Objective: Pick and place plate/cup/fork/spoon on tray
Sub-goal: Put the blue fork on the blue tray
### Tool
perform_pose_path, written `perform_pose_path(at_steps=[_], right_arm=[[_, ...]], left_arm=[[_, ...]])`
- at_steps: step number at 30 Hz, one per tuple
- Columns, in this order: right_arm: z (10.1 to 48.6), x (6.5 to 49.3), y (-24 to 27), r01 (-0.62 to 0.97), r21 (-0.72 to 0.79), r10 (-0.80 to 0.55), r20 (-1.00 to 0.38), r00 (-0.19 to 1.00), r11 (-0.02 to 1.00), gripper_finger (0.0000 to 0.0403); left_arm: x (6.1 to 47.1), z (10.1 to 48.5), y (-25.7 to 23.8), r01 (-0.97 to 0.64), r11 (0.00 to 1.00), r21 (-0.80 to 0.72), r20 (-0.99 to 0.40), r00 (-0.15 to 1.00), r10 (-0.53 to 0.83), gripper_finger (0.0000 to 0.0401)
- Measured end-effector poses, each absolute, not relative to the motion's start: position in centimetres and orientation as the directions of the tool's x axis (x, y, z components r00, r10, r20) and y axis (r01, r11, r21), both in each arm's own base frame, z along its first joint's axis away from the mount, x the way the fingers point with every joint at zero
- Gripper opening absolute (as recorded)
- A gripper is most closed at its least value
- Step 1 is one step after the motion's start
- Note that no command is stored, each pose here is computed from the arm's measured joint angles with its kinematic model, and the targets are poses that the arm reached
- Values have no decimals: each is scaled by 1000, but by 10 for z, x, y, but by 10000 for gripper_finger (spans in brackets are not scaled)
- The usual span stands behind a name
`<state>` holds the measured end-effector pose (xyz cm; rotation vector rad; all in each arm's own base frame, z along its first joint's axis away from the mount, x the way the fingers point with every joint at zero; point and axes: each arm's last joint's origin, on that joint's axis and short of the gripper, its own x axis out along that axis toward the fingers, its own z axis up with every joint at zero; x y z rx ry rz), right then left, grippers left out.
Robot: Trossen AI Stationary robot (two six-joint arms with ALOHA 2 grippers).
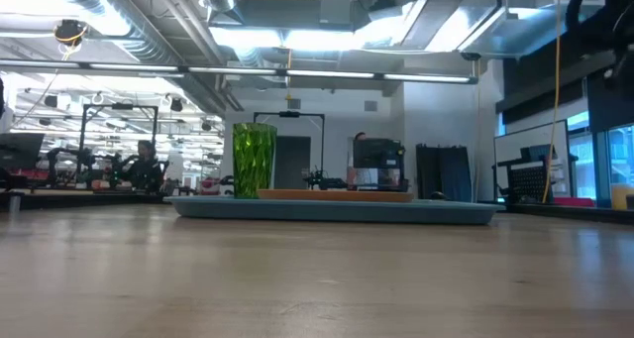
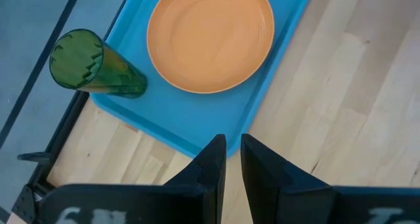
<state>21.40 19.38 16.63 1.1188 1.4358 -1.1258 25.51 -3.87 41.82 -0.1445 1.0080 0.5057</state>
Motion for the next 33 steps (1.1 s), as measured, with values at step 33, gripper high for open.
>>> perform_pose_path(at_steps=[33], right_arm=[[155, 221, 197, 987, -146, 144, -977, -154, 64, 51]], left_arm=[[255, 418, -39, -471, 875, 109, -836, 433, 338, 41]])
